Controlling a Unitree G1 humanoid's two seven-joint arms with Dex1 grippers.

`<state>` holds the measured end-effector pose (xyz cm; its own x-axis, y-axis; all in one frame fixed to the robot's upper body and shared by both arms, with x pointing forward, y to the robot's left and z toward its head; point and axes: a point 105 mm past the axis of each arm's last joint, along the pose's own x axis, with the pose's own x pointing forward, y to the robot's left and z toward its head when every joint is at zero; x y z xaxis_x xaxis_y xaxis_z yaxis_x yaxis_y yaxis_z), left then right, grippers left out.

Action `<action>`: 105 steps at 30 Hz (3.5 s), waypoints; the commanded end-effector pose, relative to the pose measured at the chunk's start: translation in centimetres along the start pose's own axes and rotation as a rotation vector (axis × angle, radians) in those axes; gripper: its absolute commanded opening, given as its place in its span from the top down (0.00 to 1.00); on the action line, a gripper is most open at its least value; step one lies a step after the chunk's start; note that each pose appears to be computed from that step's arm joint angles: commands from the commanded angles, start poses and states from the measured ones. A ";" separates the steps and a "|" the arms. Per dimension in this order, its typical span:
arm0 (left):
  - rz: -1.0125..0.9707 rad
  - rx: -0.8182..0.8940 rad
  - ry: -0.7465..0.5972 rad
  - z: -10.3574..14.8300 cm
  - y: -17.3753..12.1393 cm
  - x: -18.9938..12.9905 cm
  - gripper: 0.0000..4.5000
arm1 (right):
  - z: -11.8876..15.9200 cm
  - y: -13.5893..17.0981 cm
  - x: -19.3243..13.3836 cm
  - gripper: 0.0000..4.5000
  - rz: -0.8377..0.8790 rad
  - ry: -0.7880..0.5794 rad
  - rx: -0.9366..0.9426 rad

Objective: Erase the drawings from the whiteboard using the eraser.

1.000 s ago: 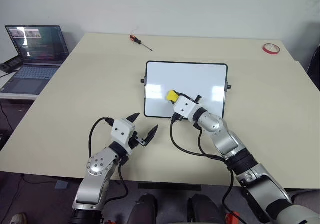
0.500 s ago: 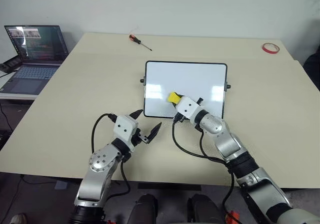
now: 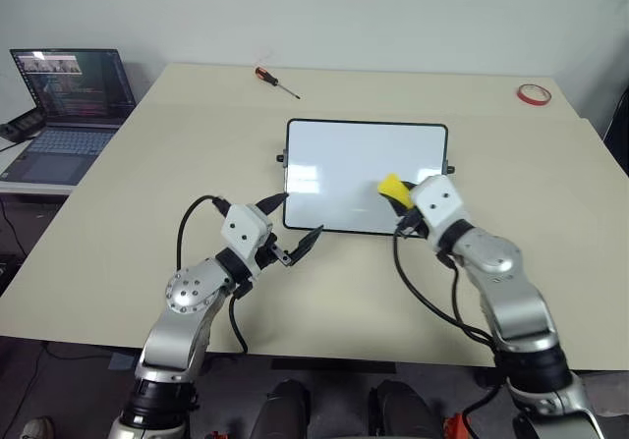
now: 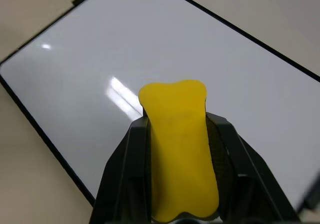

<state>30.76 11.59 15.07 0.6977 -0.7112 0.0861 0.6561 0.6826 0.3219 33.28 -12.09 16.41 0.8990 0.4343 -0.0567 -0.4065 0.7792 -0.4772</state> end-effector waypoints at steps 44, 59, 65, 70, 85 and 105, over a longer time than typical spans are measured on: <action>-0.765 0.048 -0.175 1.0 -7.2 9.5 0.00 | -8.9 -5.4 -6.8 0.74 -0.449 0.385 0.455; -0.770 0.054 -0.174 1.3 -7.1 9.7 0.00 | -9.6 -5.9 -7.1 0.01 -0.475 0.410 0.452; -0.745 0.035 -0.180 2.2 -6.3 8.7 0.00 | -7.9 -6.5 -7.3 0.01 -0.494 0.360 0.468; -0.532 0.012 -0.163 4.4 -3.2 7.4 0.00 | -5.5 -7.3 -8.7 0.01 -0.542 0.293 0.502; 0.427 -0.062 0.020 -0.9 3.2 -1.9 0.00 | -3.7 -5.9 -14.3 0.01 -0.674 0.098 0.325; 0.658 -0.002 0.112 -2.2 -0.5 -8.2 0.00 | -7.7 -0.3 -17.4 0.01 -0.564 0.134 0.263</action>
<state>25.67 17.56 10.50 0.9864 -0.1242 0.1075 0.0990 0.9717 0.2145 19.30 -23.33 10.22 0.9916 -0.1295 -0.0032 0.1251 0.9636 -0.2361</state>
